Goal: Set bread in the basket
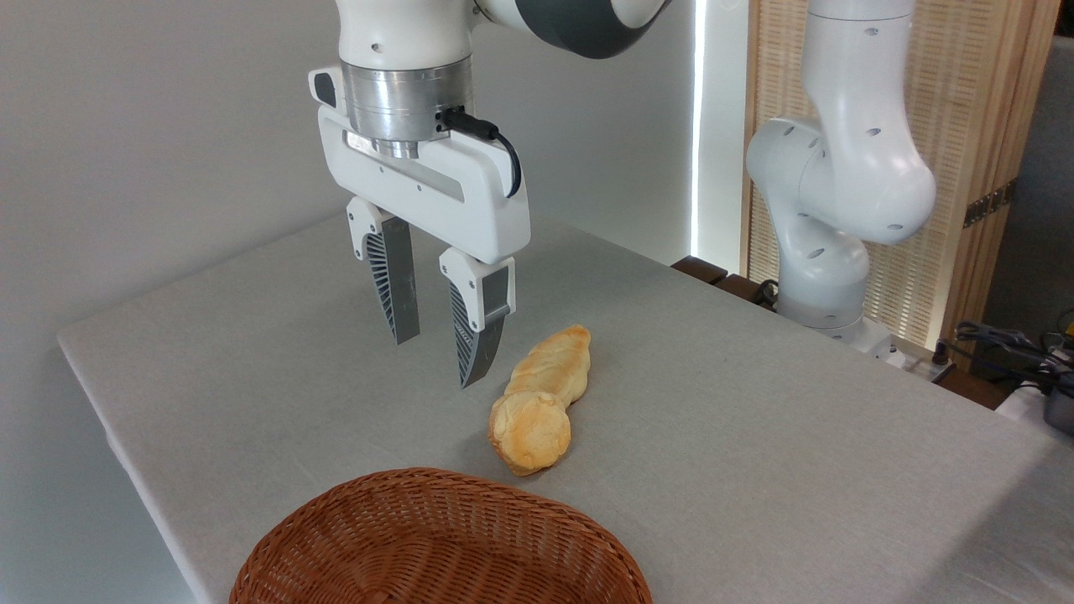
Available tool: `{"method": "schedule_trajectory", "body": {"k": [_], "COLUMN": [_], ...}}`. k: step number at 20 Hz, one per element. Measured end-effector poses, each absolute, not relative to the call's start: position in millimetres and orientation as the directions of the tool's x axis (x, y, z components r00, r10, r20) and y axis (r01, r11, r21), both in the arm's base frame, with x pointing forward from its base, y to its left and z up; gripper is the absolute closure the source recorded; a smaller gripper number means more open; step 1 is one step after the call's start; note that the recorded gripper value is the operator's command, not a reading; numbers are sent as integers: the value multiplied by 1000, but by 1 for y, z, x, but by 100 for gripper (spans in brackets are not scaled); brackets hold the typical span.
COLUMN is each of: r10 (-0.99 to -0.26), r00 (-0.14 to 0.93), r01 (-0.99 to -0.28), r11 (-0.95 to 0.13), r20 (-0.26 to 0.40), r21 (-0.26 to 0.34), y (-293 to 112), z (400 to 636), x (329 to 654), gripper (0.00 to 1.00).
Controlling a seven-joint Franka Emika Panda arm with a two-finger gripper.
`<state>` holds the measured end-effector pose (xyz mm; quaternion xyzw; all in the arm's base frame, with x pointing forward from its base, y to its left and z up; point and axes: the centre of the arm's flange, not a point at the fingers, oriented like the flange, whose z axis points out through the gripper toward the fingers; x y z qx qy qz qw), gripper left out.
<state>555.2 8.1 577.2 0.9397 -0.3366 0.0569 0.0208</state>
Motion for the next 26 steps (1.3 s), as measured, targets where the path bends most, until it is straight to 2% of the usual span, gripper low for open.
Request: {"method": "schedule_trajectory", "body": {"k": [26], "r10": [-618], "r00": [777], "r01": [-623], "r11": [-782], "r20": [120], "r21": [1], "y": [17], "z": [577], "x": [556], "gripper": [0]}}
